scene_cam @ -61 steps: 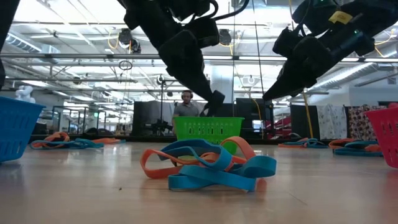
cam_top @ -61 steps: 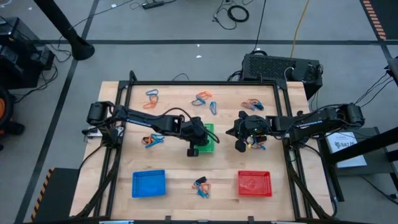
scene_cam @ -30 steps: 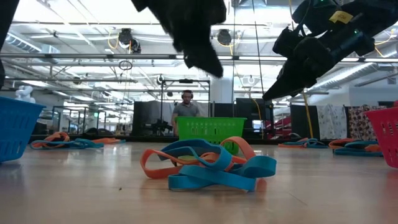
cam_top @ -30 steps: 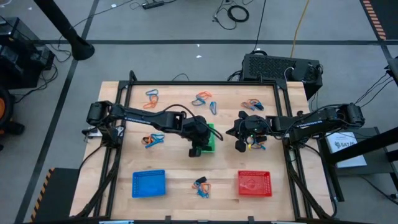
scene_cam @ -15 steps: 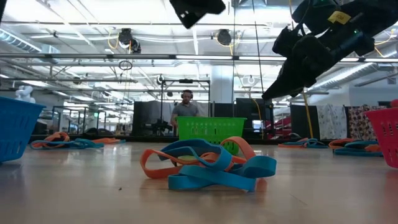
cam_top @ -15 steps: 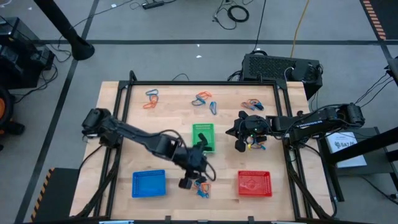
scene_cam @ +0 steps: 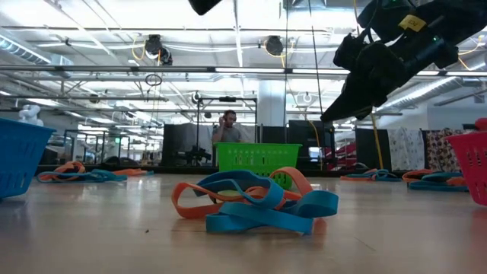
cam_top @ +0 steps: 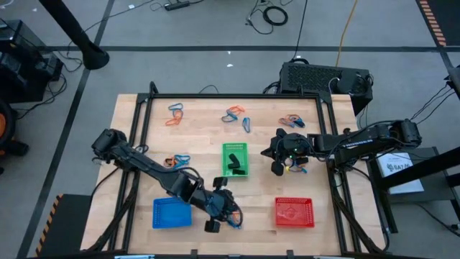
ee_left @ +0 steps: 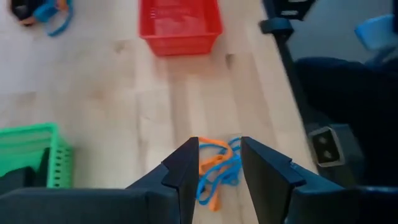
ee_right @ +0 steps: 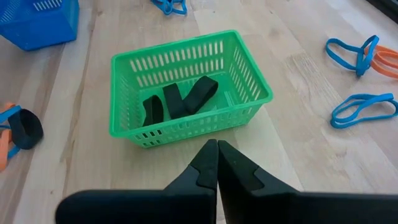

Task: Sort rubber bands into baskets
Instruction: Put the black rubber band into the green bin

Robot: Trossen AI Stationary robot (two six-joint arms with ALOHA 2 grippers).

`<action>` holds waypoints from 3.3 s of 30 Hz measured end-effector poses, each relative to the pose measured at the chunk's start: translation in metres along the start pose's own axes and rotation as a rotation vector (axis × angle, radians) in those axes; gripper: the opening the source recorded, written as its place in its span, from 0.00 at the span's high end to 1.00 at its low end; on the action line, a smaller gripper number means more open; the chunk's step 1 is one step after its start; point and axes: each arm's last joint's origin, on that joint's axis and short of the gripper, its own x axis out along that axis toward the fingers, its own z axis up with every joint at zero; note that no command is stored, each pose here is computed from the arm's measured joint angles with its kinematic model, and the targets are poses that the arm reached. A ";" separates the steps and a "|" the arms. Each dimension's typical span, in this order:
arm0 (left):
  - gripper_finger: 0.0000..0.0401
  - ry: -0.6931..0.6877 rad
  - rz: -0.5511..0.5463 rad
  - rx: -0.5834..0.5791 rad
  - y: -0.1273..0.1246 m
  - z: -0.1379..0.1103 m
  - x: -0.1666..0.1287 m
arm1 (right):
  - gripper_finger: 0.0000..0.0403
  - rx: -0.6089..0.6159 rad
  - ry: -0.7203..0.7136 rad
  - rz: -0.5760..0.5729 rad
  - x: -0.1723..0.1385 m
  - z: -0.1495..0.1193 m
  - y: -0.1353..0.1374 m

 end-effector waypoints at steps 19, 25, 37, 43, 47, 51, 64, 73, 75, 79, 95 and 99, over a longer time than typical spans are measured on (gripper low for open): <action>0.69 0.259 0.050 -0.086 0.026 -0.044 0.096 | 1.00 -0.075 -0.142 0.016 -0.001 0.014 0.001; 0.69 0.263 0.049 -0.085 0.025 -0.048 0.103 | 1.00 -0.035 -0.101 0.013 0.000 0.010 0.001; 0.71 0.289 0.010 -0.071 0.031 -0.052 0.112 | 1.00 0.001 -0.016 -0.002 0.000 0.002 -0.001; 0.93 0.228 0.003 -0.015 0.030 -0.041 0.111 | 1.00 -0.017 0.086 -0.022 0.000 -0.008 -0.003; 0.98 0.210 0.000 0.029 0.030 -0.035 0.110 | 1.00 -0.011 0.099 -0.025 0.000 -0.009 -0.003; 0.99 0.201 0.006 0.059 0.035 -0.030 0.108 | 1.00 0.015 0.152 -0.037 -0.001 -0.015 -0.004; 1.00 0.080 0.248 0.107 0.086 0.015 0.026 | 1.00 0.053 0.306 -0.080 -0.006 -0.029 -0.008; 1.00 0.179 0.340 -0.050 0.172 0.000 0.036 | 1.00 0.040 0.220 -0.267 -0.036 -0.022 -0.013; 1.00 0.179 0.338 -0.068 0.182 -0.003 0.040 | 1.00 0.066 0.214 -0.343 -0.048 -0.025 -0.014; 1.00 0.166 0.308 -0.092 0.192 -0.003 0.041 | 1.00 0.107 0.156 -0.476 -0.068 -0.033 -0.014; 0.95 0.221 0.297 -0.079 0.200 -0.013 0.058 | 1.00 0.272 -0.027 -0.496 -0.077 -0.025 -0.009; 0.90 0.234 0.300 -0.074 0.200 -0.015 0.059 | 1.00 0.279 -0.006 -0.507 -0.072 -0.026 -0.009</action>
